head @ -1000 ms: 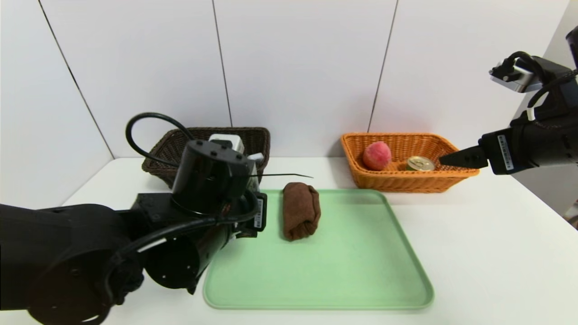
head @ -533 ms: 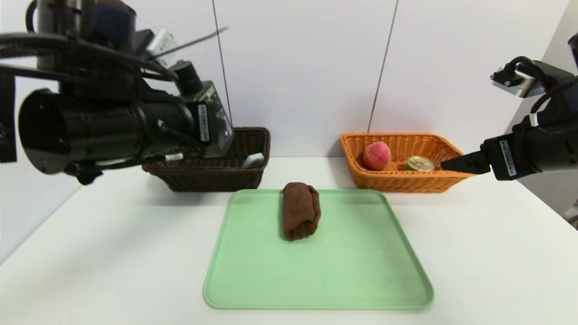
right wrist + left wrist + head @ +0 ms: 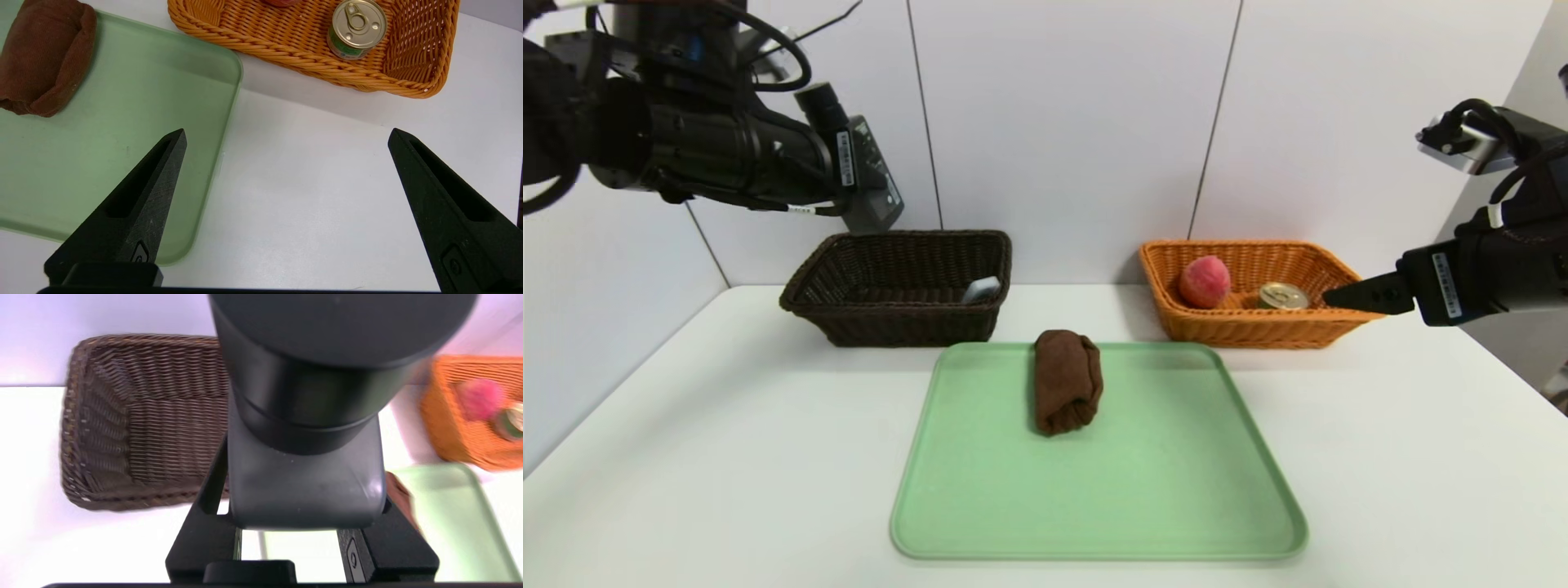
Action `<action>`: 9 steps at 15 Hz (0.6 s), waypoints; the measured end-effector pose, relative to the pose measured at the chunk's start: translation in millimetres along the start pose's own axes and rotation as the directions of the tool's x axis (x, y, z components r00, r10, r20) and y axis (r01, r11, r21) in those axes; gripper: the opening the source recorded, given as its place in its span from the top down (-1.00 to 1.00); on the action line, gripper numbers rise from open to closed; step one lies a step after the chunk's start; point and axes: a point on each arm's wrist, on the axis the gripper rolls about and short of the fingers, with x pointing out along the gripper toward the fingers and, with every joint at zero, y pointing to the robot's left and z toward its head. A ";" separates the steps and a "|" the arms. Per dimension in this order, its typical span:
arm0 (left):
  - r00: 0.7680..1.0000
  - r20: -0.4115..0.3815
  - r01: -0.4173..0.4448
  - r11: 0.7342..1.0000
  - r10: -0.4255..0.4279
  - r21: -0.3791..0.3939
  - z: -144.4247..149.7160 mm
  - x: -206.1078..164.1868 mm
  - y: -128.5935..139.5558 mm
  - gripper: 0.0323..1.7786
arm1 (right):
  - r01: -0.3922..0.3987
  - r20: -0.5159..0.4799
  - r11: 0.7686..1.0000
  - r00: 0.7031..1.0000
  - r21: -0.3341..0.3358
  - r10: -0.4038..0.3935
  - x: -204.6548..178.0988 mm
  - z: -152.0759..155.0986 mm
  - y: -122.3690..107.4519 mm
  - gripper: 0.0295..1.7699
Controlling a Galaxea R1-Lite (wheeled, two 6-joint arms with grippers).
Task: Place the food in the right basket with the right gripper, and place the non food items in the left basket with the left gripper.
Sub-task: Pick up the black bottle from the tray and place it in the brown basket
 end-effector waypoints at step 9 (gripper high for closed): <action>0.986 -0.109 -0.121 0.992 0.124 0.029 -18.1 107.9 54.6 0.31 | -0.009 0.057 1.000 0.998 0.005 0.009 7.2 5.7 4.6 -0.92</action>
